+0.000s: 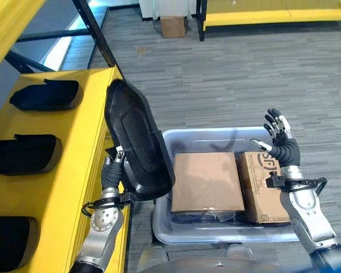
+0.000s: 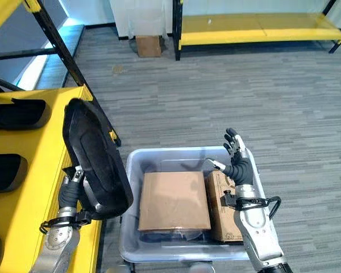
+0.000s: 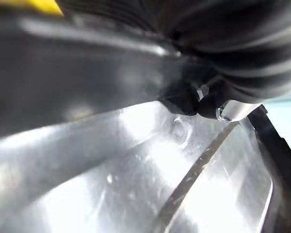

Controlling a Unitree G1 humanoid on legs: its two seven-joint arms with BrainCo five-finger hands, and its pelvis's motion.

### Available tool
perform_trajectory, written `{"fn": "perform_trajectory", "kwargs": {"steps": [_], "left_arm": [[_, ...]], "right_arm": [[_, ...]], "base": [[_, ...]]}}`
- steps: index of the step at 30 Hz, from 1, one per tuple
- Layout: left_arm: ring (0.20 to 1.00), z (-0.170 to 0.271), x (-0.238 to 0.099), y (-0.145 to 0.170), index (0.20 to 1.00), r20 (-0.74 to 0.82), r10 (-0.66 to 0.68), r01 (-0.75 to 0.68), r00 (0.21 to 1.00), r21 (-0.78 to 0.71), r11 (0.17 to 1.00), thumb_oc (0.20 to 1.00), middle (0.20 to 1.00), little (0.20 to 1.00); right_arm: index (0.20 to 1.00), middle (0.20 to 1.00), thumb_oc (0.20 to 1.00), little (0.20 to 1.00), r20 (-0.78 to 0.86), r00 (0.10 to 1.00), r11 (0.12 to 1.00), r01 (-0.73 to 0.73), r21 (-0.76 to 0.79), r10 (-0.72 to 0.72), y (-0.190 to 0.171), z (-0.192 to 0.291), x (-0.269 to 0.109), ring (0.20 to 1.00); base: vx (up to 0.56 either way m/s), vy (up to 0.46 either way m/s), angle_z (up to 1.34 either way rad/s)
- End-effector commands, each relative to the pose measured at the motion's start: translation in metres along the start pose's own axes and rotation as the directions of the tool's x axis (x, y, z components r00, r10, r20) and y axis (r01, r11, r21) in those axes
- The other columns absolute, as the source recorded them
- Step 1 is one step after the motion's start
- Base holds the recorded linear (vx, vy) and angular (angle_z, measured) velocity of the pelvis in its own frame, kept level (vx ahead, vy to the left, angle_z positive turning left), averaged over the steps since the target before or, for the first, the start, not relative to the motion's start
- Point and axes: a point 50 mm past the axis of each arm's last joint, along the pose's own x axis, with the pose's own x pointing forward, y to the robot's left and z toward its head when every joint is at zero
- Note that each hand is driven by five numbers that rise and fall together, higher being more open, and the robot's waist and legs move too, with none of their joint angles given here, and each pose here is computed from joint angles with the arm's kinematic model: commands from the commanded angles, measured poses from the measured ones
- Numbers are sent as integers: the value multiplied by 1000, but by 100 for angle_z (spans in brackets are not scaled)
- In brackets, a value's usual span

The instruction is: Move parts from the plastic box to the shelf.

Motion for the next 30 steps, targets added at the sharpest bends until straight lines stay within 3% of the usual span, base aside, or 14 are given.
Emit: {"fn": "perform_trajectory", "kwargs": {"steps": [1,7,11,15,21,30], "left_arm": [[200,25,23,2,200,182,-38,45,983,-36,998,200,200,200],[200,18,1,12,200,109,-47,55,993,-74,996,200,200,200],[200,8,-7,13,200,45,-51,56,998,-119,991,200,200,200],[200,15,4,4,200,91,-100,110,991,-107,988,200,200,200],[200,27,9,-17,200,141,-209,223,968,-98,970,200,200,200],[200,29,3,-1,200,130,-195,197,972,-6,980,200,200,200]], "right_arm": [[1000,1000,1000,1000,65,997,999,-33,8,32,-4,11,7,1000],[1000,1000,1000,1000,90,990,994,-109,21,107,6,17,13,1000],[1000,1000,1000,1000,213,965,988,-150,-42,155,18,39,38,1000],[1000,1000,1000,1000,309,946,991,-65,-118,99,4,60,47,1000],[1000,1000,1000,1000,243,970,999,17,-39,-7,-13,47,28,1000],[1000,1000,1000,1000,183,983,999,37,-18,-33,-14,35,19,1000]], "base": [[59,-100,-7],[-7,-190,3],[-199,-252,27],[-441,-286,258],[-154,87,131],[-48,183,21]]}}
